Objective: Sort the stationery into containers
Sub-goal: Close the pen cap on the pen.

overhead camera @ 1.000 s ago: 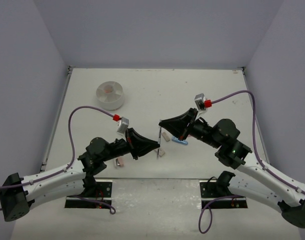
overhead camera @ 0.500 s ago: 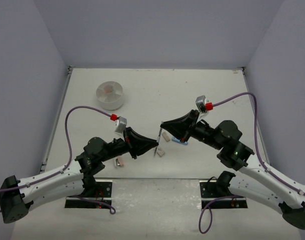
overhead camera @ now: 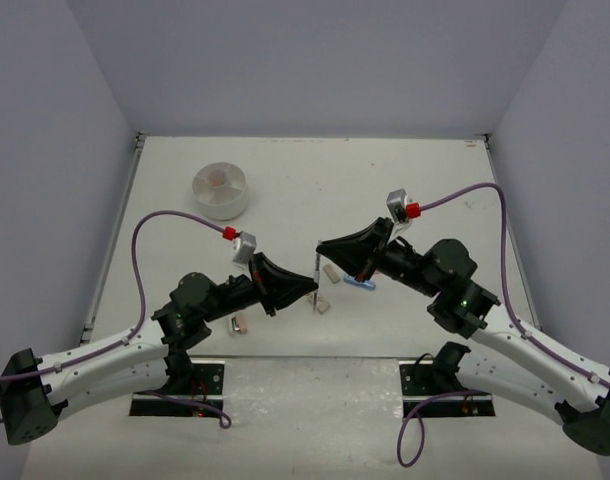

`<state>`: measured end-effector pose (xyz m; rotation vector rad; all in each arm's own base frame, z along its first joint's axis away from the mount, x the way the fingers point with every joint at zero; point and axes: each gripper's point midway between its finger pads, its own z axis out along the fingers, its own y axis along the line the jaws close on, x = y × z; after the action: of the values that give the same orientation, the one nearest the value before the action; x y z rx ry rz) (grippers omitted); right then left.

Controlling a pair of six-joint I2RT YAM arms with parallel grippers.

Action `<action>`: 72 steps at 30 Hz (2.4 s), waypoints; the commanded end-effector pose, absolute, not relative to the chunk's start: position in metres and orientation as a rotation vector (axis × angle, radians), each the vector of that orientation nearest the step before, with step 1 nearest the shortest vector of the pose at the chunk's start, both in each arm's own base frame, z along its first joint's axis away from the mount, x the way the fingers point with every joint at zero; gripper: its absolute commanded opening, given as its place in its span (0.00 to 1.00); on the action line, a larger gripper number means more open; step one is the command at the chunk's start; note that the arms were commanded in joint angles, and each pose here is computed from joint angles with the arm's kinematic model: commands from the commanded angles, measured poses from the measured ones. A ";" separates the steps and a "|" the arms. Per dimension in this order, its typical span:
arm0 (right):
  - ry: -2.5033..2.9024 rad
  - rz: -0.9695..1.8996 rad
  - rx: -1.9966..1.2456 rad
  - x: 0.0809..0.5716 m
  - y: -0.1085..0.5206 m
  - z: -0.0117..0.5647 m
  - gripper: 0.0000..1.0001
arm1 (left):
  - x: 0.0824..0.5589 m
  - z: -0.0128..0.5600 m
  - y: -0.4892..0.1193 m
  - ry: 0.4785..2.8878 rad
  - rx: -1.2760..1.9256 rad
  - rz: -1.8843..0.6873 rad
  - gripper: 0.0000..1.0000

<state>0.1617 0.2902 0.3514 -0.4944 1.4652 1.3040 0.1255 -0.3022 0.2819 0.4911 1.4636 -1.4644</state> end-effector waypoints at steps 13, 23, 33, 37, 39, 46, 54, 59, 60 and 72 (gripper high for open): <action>1.544 1.302 -0.549 0.157 0.295 0.328 0.04 | 0.143 0.336 -0.294 1.309 0.364 -1.443 0.00; 1.571 1.269 -0.563 0.160 0.295 0.322 0.14 | 0.151 0.334 -0.288 1.323 0.340 -1.371 0.00; 1.578 1.230 -0.613 0.157 0.291 0.323 0.04 | 0.150 0.338 -0.296 1.349 0.400 -1.361 0.00; 1.570 1.215 -0.602 0.157 0.287 0.326 0.00 | 0.149 0.340 -0.295 1.346 0.402 -1.359 0.00; 1.556 1.238 -0.590 0.155 0.287 0.326 0.00 | 0.148 0.343 -0.294 1.332 0.397 -1.368 0.00; 1.578 1.231 -0.624 0.152 0.287 0.317 0.00 | 0.139 0.359 -0.293 1.295 0.433 -1.393 0.00; 1.539 1.276 -0.629 0.146 0.288 0.327 0.03 | 0.137 0.360 -0.293 1.276 0.449 -1.399 0.00; 1.541 1.278 -0.628 0.147 0.289 0.331 0.23 | 0.139 0.355 -0.297 1.301 0.468 -1.380 0.00; 1.539 1.279 -0.626 0.147 0.289 0.332 0.25 | 0.139 0.354 -0.297 1.301 0.476 -1.379 0.00; 1.507 1.362 -0.660 0.139 0.300 0.348 0.32 | 0.137 0.351 -0.300 1.306 0.513 -1.370 0.00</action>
<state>0.1486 0.2934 0.3291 -0.6210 1.5477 1.2965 0.1379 -0.3028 0.3144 0.5049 1.4347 -1.3676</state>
